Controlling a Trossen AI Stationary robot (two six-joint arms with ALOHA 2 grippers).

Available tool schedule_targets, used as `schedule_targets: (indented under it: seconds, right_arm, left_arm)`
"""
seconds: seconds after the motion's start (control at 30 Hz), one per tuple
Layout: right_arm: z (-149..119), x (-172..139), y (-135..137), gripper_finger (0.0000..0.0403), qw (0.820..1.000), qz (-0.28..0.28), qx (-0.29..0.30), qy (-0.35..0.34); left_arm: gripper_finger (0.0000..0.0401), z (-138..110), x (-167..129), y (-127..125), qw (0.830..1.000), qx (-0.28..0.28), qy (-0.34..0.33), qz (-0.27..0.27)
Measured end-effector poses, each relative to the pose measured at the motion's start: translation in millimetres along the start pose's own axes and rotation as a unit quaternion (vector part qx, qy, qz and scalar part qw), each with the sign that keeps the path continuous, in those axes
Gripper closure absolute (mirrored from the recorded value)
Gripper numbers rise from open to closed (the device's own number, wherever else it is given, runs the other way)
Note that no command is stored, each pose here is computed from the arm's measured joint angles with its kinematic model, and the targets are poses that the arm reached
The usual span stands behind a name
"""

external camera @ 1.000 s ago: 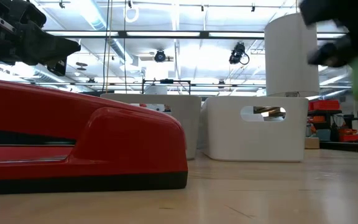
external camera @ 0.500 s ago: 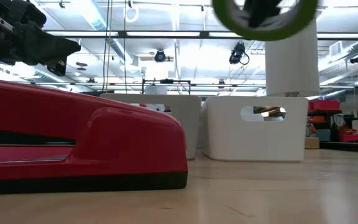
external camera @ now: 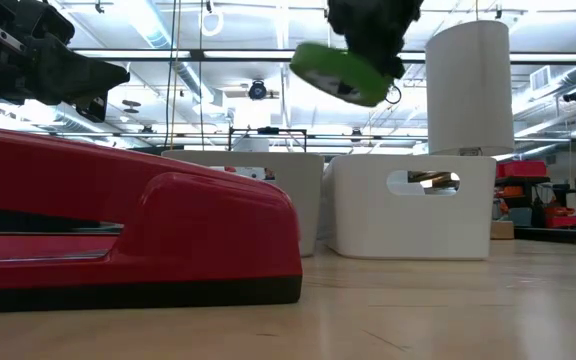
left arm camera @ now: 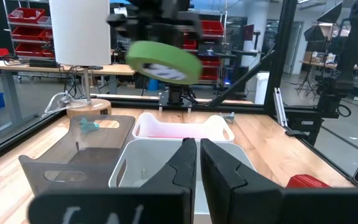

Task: Pick and place Stapler, Stapler remover, tape
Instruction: Put the bottom green tape in the black bin

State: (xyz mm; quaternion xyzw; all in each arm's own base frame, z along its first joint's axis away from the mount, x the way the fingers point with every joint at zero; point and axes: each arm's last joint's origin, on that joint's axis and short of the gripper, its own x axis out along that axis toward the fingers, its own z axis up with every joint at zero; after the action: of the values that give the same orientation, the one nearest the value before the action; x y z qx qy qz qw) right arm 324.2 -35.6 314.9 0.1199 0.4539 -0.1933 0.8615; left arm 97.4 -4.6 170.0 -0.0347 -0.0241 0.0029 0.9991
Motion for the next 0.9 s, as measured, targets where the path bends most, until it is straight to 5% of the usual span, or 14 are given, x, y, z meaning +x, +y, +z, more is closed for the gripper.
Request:
schedule_targets:
  seconds: [0.57, 0.9]
  right_arm:
    - [22.4, 13.1, -51.8, 0.0309, 0.999, -0.022, 0.010, -0.036]
    - [29.3, 47.0, -71.2, 0.0309, 0.998, -0.046, -0.050, -0.019]
  left_arm:
    - [0.0373, 0.0, 0.0, 0.0, 1.000, 0.000, 0.000, 0.000]
    - [0.0373, 0.0, 0.0, 0.0, 1.000, 0.000, 0.000, 0.000]
